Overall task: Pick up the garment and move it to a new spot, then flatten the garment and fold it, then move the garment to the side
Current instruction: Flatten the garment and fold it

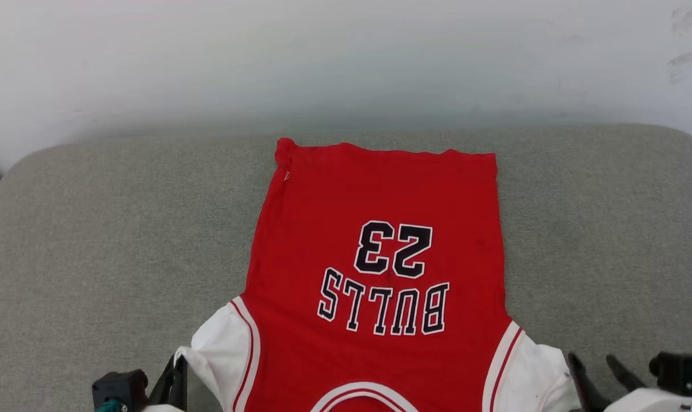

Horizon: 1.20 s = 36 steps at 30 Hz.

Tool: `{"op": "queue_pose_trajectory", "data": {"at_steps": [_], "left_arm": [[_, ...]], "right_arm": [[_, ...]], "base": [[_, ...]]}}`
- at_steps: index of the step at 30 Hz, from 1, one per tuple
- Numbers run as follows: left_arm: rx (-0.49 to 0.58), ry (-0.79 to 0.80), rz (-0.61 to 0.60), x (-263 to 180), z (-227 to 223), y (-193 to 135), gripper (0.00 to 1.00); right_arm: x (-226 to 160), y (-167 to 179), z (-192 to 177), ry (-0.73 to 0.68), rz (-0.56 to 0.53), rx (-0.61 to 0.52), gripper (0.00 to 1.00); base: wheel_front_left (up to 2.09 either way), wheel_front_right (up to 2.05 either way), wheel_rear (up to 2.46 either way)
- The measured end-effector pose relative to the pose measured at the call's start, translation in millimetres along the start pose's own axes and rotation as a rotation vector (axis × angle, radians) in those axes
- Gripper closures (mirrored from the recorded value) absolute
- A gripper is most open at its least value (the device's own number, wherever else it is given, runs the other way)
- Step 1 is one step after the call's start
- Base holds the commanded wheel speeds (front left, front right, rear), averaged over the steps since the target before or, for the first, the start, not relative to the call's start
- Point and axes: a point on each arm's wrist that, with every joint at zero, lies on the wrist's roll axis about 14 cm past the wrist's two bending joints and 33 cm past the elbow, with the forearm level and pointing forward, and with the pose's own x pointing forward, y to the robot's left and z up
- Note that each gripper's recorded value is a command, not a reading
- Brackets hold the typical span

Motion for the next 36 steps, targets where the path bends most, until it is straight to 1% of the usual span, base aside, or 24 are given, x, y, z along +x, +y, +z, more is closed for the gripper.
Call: {"op": "queue_pose_trajectory", "data": {"at_steps": [3,5,8,10,13,15,17,19,21,23,27,29,33,36], "left_arm": [[0.007,-0.042,-0.017,6.7,13.6,-6.9,1.00],[0.010,-0.067,-0.027,11.4,22.0,-10.9,1.00],[0.006,-0.103,-0.056,19.4,34.2,-22.1,1.00],[0.013,-0.127,-0.076,25.9,42.7,-28.0,1.00],[0.023,-0.152,-0.094,35.8,51.5,-32.7,1.00],[0.029,-0.169,-0.119,42.9,57.1,-38.1,1.00],[0.033,-0.192,-0.144,51.9,65.4,-43.2,1.00],[0.053,-0.206,-0.167,58.6,69.8,-46.6,1.00],[0.067,-0.212,-0.180,64.5,71.3,-47.8,1.00],[0.070,-0.216,-0.188,70.7,72.4,-48.1,1.00],[0.063,-0.214,-0.190,80.9,69.1,-49.5,1.00],[0.059,-0.211,-0.186,85.3,66.1,-48.4,1.00],[0.047,-0.195,-0.166,92.5,57.0,-43.1,1.00],[0.050,-0.177,-0.146,97.8,49.3,-36.4,1.00]], "right_arm": [[19.8,-0.5,31.7,-0.077,0.003,0.009,0.00],[35.5,-6.3,53.8,-0.125,-0.011,-0.004,0.00],[65.0,-10.8,89.6,-0.194,-0.021,-0.022,0.00],[86.6,-10.8,111.9,-0.238,-0.023,-0.011,0.00],[122.1,-10.2,133.1,-0.240,-0.023,-0.011,0.00],[146.5,-6.8,149.0,-0.235,-0.016,-0.030,0.00],[171.3,-3.2,160.0,-0.207,-0.008,-0.046,0.00],[194.5,1.7,163.4,-0.157,0.001,-0.071,0.00],[217.3,14.8,167.7,-0.104,0.028,-0.089,0.00],[239.6,27.2,163.6,-0.010,0.050,-0.092,0.00],[273.4,41.3,144.4,0.188,0.070,-0.097,0.00],[286.3,45.9,135.4,0.257,0.076,-0.090,0.00],[305.2,51.0,104.0,0.397,0.080,-0.077,0.00],[315.5,55.1,90.8,0.463,0.084,-0.062,0.00]], "base": [[0.00,0.00,0.00],[0.00,0.00,0.00],[0.00,0.00,0.00],[0.00,0.00,0.00],[0.00,0.00,0.00],[0.00,0.00,0.00],[0.00,0.00,0.00],[0.00,0.00,0.00],[0.00,0.00,0.00],[0.00,0.00,0.00],[0.00,0.00,0.00],[0.00,0.00,0.00],[0.00,0.00,0.00],[0.00,0.00,0.00]]}}
